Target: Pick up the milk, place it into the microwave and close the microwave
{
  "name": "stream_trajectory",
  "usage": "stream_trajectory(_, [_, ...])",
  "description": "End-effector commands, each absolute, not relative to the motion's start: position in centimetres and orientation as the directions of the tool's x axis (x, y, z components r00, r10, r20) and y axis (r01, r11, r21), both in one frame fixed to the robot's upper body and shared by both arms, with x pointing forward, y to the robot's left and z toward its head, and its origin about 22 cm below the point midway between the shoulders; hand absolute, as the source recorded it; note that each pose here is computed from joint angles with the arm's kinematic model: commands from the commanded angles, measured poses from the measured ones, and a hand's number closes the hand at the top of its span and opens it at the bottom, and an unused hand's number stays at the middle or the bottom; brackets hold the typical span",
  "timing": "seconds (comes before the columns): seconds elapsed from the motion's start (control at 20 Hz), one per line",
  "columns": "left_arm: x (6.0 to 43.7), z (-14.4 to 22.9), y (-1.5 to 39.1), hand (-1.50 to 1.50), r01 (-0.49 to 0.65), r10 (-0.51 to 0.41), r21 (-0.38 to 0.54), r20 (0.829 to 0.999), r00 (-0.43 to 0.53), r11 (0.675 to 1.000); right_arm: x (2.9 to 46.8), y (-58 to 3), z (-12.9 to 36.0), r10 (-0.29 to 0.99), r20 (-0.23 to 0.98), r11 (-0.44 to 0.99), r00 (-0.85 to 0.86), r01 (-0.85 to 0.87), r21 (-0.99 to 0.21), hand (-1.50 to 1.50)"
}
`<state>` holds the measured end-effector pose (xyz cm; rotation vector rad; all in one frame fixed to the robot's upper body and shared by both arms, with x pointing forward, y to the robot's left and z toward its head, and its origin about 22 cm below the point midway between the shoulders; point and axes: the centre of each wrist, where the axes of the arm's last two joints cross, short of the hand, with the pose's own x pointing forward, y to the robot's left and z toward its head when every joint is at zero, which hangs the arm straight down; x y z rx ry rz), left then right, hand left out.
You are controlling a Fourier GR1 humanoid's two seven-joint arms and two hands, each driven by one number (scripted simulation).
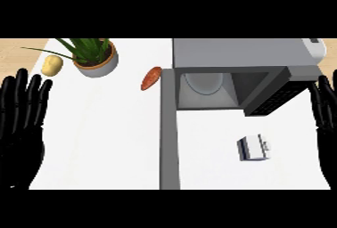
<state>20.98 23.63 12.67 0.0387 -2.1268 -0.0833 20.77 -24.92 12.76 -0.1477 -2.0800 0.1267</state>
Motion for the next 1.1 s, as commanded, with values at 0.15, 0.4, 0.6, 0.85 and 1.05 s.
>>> stream_trajectory(0.15, [21.3,13.9,21.9,-1.50,0.012,-0.070,0.092,0.833,-0.549,0.996,18.8,-29.7,12.9,0.020,0.859,0.984,-0.512,-0.142,-0.107,-1.50])
stream_trajectory(0.4, [20.1,11.1,23.5,-1.50,-0.061,0.067,-0.100,0.910,-0.408,0.993,15.3,-30.5,12.3,-0.108,0.881,0.924,-0.461,-0.375,-0.083,-1.50])
stream_trajectory(0.6, [15.9,11.6,24.6,-1.50,-0.041,0.077,-0.103,0.908,-0.411,0.994,12.2,-32.5,11.4,-0.086,0.891,0.920,-0.445,-0.378,-0.100,-1.50])
stream_trajectory(0.85, [13.1,11.4,26.3,-1.50,-0.042,0.068,-0.093,0.910,-0.409,0.995,10.3,-32.6,9.1,-0.069,0.893,0.940,-0.446,-0.329,-0.092,-1.50])
stream_trajectory(1.05, [11.4,9.1,26.7,-1.50,-0.044,0.093,-0.122,0.909,-0.407,0.992,9.0,-32.2,10.1,-0.026,0.890,0.937,-0.456,-0.321,-0.137,-1.50])
